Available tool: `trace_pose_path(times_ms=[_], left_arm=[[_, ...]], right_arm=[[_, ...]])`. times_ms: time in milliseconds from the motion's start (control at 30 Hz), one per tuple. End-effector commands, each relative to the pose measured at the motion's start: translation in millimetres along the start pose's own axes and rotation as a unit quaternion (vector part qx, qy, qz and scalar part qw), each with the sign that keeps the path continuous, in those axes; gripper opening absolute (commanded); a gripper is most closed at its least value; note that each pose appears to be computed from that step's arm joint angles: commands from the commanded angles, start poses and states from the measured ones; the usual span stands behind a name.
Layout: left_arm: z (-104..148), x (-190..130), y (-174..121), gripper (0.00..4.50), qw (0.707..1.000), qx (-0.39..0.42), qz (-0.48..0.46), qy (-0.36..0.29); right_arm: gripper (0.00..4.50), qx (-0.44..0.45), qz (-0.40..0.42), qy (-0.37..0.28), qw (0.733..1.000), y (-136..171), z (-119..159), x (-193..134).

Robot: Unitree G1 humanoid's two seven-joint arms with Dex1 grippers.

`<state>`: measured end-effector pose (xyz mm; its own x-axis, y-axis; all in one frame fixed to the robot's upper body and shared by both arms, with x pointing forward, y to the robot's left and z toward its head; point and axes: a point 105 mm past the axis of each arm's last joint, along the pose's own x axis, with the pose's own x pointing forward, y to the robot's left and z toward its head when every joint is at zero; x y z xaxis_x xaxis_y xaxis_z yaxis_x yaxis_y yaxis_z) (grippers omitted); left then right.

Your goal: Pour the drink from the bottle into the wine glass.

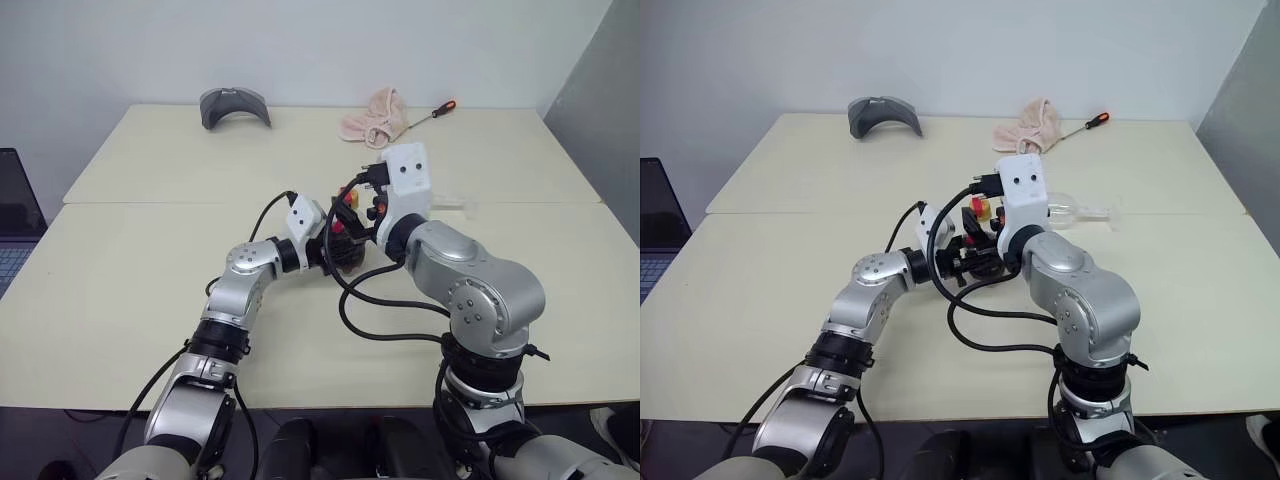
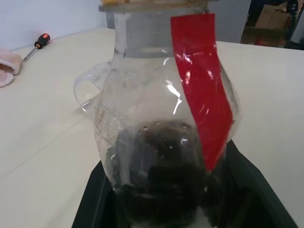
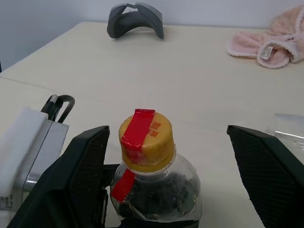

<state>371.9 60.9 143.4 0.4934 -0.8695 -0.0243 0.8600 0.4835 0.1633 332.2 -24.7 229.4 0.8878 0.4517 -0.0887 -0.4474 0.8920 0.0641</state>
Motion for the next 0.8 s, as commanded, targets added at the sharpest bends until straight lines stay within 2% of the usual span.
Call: trace_pose_path(times_ms=[33,67,167,400,467,500,567,633,667,700,800], left_arm=[[20,-1,2,1.54,0.999,0.031,0.004,-0.027],[20,-1,2,1.54,0.999,0.031,0.005,-0.027],[21,-3,3,1.52,0.999,0.033,0.008,-0.026],[21,-6,5,1.52,0.999,0.036,0.016,-0.025],[22,-6,6,1.49,0.999,0.036,0.018,-0.026],[23,-6,6,1.48,0.999,0.037,0.019,-0.026],[24,-7,5,1.47,0.999,0.037,0.019,-0.027],[24,-8,4,1.47,0.999,0.036,0.018,-0.027],[23,-8,4,1.43,0.999,0.036,0.018,-0.027],[23,-8,3,1.40,0.999,0.036,0.018,-0.026],[25,-9,2,1.27,0.999,0.037,0.019,-0.029]], right_arm=[[4.22,-0.001,0.018,-0.037,0.999,9,17,2],[4.22,0.000,0.016,-0.039,0.999,9,18,3],[3.58,0.001,0.014,-0.036,0.999,7,17,5],[1.23,-0.011,0.034,-0.023,0.999,7,12,7],[1.22,-0.032,0.070,-0.018,0.997,9,12,7],[1.22,-0.051,0.113,-0.024,0.992,12,15,6],[1.22,-0.080,0.246,-0.057,0.964,25,24,-4],[1.22,-0.107,0.420,-0.056,0.900,33,20,-28],[1.22,-0.117,0.469,-0.052,0.874,32,17,-36],[1.22,-0.127,0.511,-0.039,0.849,26,13,-39],[1.22,-0.165,0.527,-0.016,0.834,4,13,-11]])
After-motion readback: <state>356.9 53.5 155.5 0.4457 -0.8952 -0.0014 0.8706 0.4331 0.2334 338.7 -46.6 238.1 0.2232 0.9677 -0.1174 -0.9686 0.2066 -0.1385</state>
